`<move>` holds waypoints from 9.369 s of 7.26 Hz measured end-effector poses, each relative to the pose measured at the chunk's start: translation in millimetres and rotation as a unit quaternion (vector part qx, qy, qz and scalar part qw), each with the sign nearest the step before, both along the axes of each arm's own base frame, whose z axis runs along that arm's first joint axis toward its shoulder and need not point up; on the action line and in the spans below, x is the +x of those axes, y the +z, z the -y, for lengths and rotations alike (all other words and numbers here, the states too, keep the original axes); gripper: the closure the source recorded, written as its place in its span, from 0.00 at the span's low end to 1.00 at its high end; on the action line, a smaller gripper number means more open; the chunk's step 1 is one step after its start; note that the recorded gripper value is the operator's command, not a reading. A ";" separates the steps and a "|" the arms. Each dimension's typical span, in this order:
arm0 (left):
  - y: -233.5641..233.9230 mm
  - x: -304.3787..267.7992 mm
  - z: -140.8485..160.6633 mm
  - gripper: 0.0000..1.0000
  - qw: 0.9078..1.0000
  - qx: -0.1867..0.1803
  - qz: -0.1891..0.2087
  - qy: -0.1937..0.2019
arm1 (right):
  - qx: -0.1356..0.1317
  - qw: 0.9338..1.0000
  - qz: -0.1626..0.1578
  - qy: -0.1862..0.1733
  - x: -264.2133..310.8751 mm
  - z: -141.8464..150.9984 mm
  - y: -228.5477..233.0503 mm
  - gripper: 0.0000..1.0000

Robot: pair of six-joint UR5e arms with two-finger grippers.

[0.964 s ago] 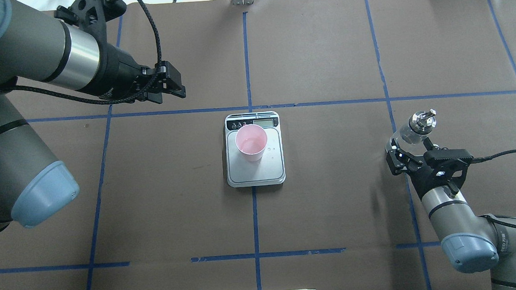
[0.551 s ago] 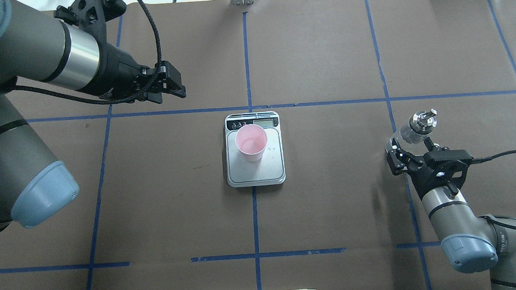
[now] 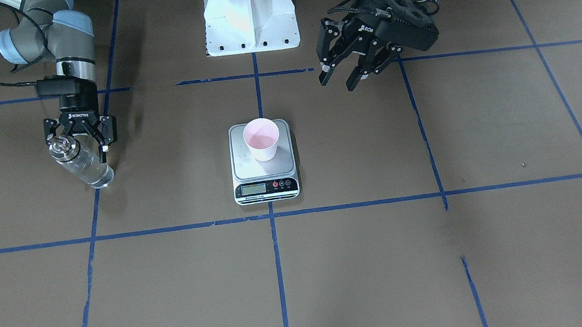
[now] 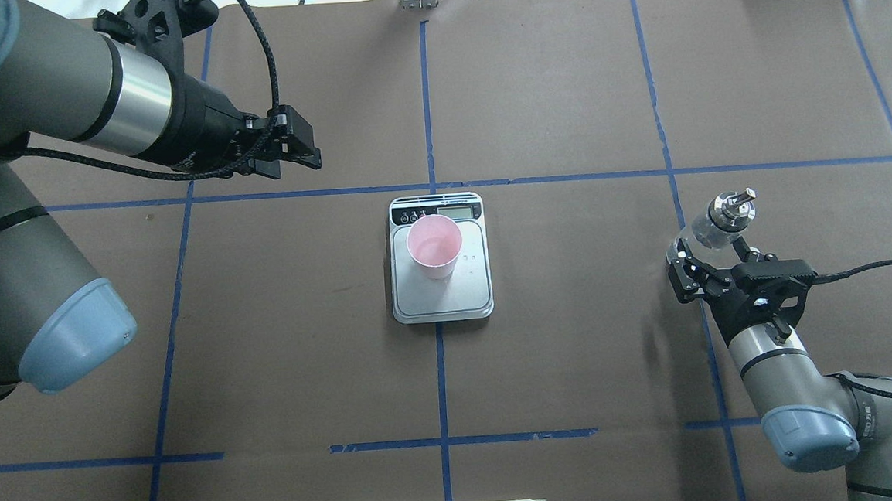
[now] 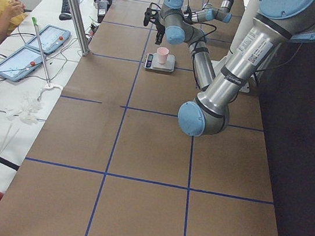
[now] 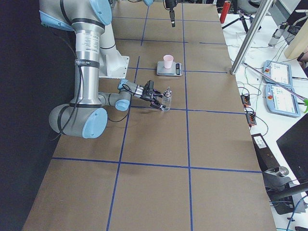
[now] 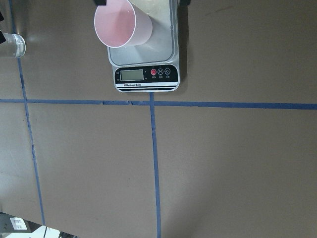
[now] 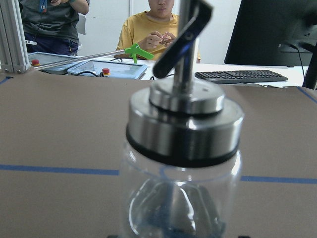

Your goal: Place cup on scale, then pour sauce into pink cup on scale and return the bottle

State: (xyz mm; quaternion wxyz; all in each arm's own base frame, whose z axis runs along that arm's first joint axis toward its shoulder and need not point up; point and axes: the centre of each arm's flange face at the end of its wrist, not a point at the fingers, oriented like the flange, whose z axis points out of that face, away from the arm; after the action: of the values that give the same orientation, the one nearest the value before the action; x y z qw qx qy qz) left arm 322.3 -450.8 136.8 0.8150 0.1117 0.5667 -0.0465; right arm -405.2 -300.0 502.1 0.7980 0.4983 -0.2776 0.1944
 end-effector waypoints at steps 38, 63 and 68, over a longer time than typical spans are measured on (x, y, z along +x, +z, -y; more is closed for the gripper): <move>93.2 -88.0 31.8 0.40 0.995 0.060 0.078 0.007 | 0.059 0.750 -0.649 -0.116 -141.0 15.1 -224.7 1.00; 91.5 -87.7 31.0 0.39 0.995 0.061 0.077 0.006 | -0.003 0.997 -0.070 0.032 -81.0 2.5 -156.4 1.00; 92.8 -87.8 31.6 0.39 0.995 0.060 0.078 0.006 | -0.007 0.999 0.002 0.051 -17.7 2.1 -62.1 1.00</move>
State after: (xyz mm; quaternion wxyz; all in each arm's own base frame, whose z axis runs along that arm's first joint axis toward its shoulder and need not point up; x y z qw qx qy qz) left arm 234.4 -482.5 229.7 0.8489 0.1603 0.5037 0.0008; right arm -422.9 -302.1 439.9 0.7902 0.5056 -0.2521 0.2376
